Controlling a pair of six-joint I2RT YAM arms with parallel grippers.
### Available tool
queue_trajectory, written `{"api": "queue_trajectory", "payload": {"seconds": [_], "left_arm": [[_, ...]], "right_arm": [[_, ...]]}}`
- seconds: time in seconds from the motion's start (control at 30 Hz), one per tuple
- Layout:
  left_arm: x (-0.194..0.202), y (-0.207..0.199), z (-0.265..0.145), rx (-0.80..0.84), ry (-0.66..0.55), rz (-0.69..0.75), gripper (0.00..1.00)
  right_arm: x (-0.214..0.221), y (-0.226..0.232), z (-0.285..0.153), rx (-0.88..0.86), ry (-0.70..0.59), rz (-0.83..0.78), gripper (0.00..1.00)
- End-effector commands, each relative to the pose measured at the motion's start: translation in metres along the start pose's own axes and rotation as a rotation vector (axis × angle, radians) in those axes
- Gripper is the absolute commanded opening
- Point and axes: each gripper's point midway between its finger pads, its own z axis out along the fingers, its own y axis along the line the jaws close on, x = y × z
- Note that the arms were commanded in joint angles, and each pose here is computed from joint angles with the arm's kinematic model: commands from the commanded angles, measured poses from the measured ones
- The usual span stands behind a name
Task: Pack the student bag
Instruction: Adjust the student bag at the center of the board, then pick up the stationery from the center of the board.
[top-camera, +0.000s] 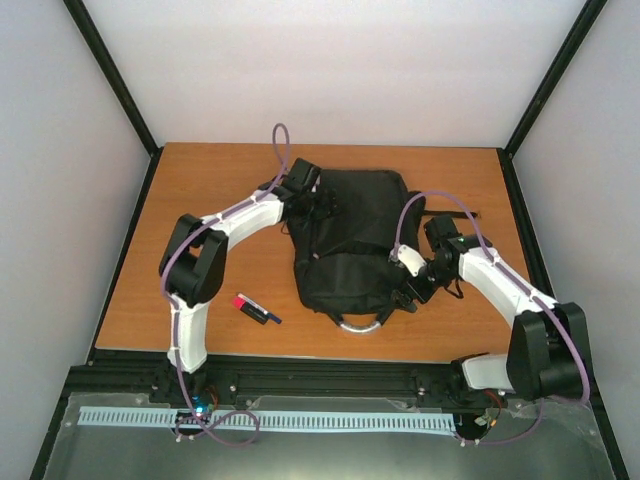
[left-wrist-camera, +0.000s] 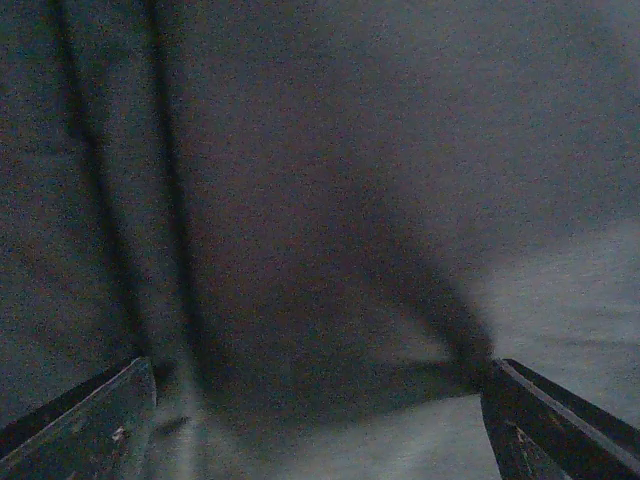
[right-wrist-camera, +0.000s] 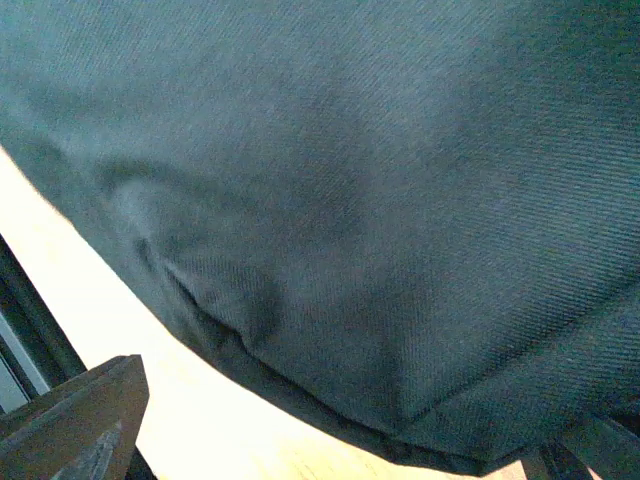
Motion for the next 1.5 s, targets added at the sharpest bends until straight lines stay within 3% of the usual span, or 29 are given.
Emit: {"api": "queue_trajectory", "payload": {"seconds": [0.0, 0.17, 0.4, 0.53, 0.63, 0.8, 0.9, 1.13, 1.47], "left_arm": [[0.008, -0.067, 0.011, 0.179, 0.093, 0.082, 0.91], [-0.003, -0.083, 0.000, 0.175, 0.106, 0.162, 0.88], [-0.042, -0.073, -0.118, 0.014, -0.130, 0.297, 0.90], [-0.025, -0.035, -0.168, -0.093, -0.174, 0.250, 0.91], [0.014, 0.009, -0.173, -0.150, -0.130, 0.192, 0.88], [0.074, 0.072, -0.172, -0.217, -0.060, 0.067, 0.84], [0.107, 0.099, -0.166, -0.236, -0.010, -0.012, 0.80], [0.148, 0.145, -0.170, -0.328, 0.021, -0.183, 0.67], [0.172, 0.172, -0.146, -0.442, 0.110, -0.253, 0.58]], "right_arm": [[-0.017, 0.005, -0.012, 0.019, -0.096, -0.117, 1.00], [-0.021, -0.003, -0.029, 0.093, -0.129, -0.132, 1.00], [-0.046, -0.030, -0.097, 0.376, -0.249, -0.138, 1.00], [-0.056, -0.025, -0.117, 0.420, -0.313, -0.163, 1.00], [-0.079, -0.010, -0.123, 0.316, -0.391, -0.179, 0.99], [-0.127, -0.002, -0.130, 0.181, -0.586, -0.166, 0.73], [-0.127, -0.002, -0.113, 0.172, -0.587, -0.201, 0.67], [-0.114, 0.003, -0.103, 0.191, -0.601, -0.222, 0.67], [-0.106, -0.002, -0.093, 0.205, -0.558, -0.227, 0.68]]}}
